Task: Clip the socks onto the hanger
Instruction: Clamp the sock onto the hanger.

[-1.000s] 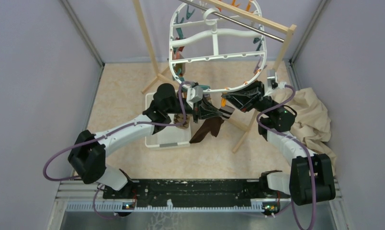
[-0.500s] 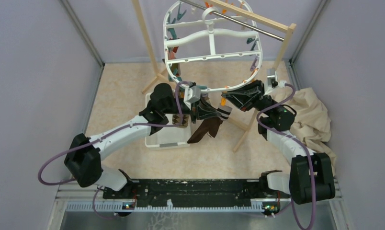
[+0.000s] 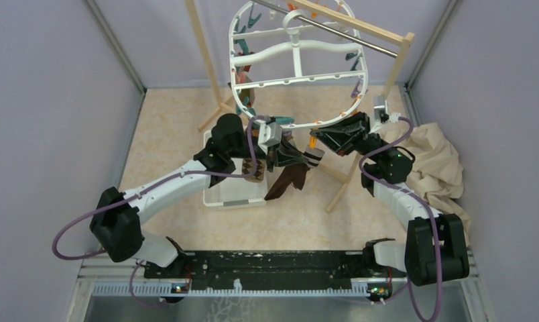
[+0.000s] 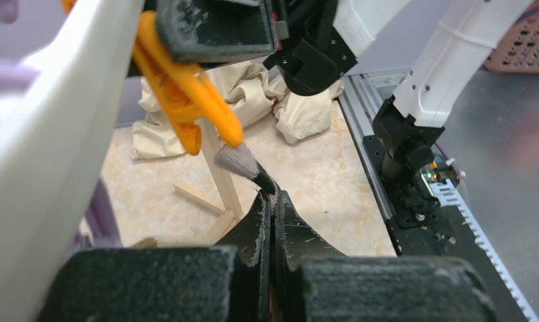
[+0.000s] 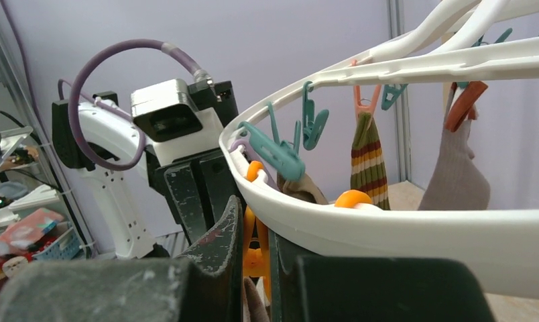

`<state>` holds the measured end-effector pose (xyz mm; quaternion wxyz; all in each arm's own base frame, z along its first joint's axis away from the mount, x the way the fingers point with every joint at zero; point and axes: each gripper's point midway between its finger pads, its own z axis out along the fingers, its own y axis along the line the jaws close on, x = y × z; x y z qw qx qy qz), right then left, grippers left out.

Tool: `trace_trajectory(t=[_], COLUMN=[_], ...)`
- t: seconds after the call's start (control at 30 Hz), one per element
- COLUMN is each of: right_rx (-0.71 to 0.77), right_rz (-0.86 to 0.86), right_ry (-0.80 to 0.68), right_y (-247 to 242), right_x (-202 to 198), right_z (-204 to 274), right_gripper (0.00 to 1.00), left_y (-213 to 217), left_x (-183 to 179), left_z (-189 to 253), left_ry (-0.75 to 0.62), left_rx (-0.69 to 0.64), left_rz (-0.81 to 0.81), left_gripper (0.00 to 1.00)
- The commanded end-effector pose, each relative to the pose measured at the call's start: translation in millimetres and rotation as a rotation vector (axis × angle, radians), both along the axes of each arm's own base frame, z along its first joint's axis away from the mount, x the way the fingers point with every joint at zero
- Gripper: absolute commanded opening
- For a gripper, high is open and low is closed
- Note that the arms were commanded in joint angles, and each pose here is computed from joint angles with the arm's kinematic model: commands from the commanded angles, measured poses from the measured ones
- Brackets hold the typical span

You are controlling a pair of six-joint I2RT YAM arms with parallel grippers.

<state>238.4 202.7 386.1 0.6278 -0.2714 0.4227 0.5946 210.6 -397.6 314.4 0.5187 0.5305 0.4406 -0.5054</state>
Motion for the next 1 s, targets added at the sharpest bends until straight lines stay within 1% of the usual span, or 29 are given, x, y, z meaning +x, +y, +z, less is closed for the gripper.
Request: trace_trajectory(t=[0.0,0.17,0.27,0.4,0.8,0.97], right_rx=[-0.093,-0.082,-0.086,-0.087,-0.080,-0.085], right_rz=[0.095,0.103,0.106,0.115,0.120,0.123], right_ry=[-0.134,-0.130,-0.132,-0.115,-0.144,-0.152], right_y=[7.8,8.5,8.7,9.1,7.0,6.8], right_x=[-27.6,-23.3,-23.3,-23.5,-35.6,-39.4], right_z=[-9.8,-1.5,-0.8,-2.8,7.1,7.0], right_gripper=[0.00,0.00,0.00,0.00,0.00,0.00], left_y=[9.4,14.6,13.8,8.9,-1.1,-9.8], left_x=[-23.2,-37.7,-36.9,-27.0,-13.2,-0.7], left_z=[33.0,25.7,22.6,17.6,3.7,2.0], left_ry=[-0.209,-0.292,-0.333,-0.330,-0.272,-0.213], left_rx=[-0.055,-0.035,-0.029,-0.010,0.042,0.080], left_rz=[-0.138,-0.233,-0.247,-0.217,-0.199,-0.174], left_gripper=[0.00,0.00,0.00,0.00,0.00,0.00])
